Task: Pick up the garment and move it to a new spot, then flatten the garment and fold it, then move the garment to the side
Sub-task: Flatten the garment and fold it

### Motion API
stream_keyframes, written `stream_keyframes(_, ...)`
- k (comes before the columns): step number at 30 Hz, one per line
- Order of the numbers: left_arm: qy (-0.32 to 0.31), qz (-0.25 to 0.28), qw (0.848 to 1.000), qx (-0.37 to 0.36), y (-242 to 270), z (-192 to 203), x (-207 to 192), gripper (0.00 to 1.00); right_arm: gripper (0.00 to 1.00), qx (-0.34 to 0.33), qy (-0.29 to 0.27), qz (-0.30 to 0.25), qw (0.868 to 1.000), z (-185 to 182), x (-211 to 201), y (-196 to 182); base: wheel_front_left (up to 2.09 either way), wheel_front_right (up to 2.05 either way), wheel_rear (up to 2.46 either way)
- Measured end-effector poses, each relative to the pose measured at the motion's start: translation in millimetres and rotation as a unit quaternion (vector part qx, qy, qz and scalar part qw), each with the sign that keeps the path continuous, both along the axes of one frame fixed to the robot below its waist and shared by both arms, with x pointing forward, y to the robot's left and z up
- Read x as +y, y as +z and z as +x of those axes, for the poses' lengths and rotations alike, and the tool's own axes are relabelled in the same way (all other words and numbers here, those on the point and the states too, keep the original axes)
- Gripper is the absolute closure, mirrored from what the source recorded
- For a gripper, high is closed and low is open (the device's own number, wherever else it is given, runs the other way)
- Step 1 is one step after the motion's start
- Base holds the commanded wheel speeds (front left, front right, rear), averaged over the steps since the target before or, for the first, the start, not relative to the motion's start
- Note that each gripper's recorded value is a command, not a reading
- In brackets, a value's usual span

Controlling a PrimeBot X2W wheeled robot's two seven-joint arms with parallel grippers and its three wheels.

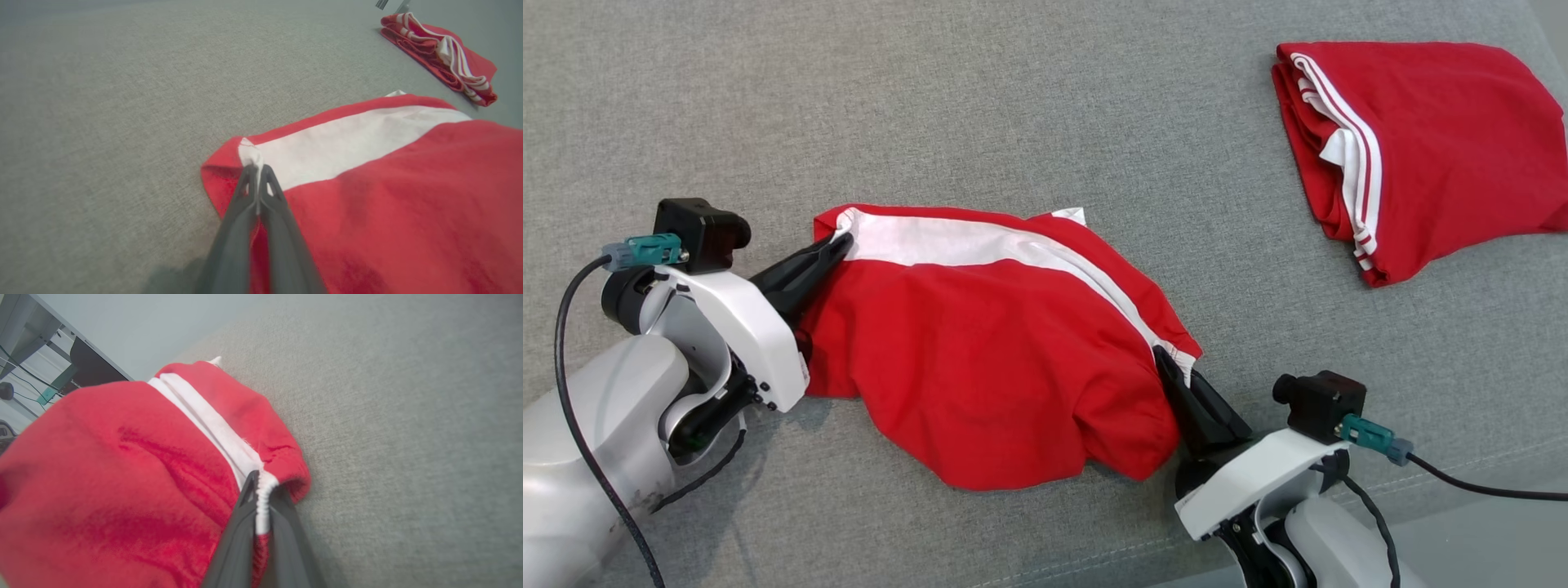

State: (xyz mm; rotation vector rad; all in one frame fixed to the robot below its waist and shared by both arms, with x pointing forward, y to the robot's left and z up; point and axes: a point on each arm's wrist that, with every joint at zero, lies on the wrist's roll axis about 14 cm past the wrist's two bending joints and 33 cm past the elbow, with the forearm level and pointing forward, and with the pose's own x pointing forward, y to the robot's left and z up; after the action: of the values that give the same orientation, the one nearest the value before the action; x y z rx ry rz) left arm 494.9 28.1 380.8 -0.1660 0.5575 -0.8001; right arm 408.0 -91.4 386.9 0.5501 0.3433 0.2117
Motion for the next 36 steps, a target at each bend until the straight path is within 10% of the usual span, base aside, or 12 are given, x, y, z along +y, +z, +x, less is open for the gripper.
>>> stream_keyframes(16, 0.079, -0.045, 0.993, -0.069, 73.4, 36.3, 50.9, 1.00, 1.00, -0.106, 0.040, -0.012, 0.994, 51.5, 18.9, 61.9, 0.00, 0.00, 0.00)
stream_keyframes(36, 0.245, -0.119, 0.930, -0.245, 273.4, 51.4, 185.4, 1.00, 1.00, -0.312, 0.155, -0.093, 0.933, 145.6, 95.8, 273.7, 0.00, 0.00, 0.00)
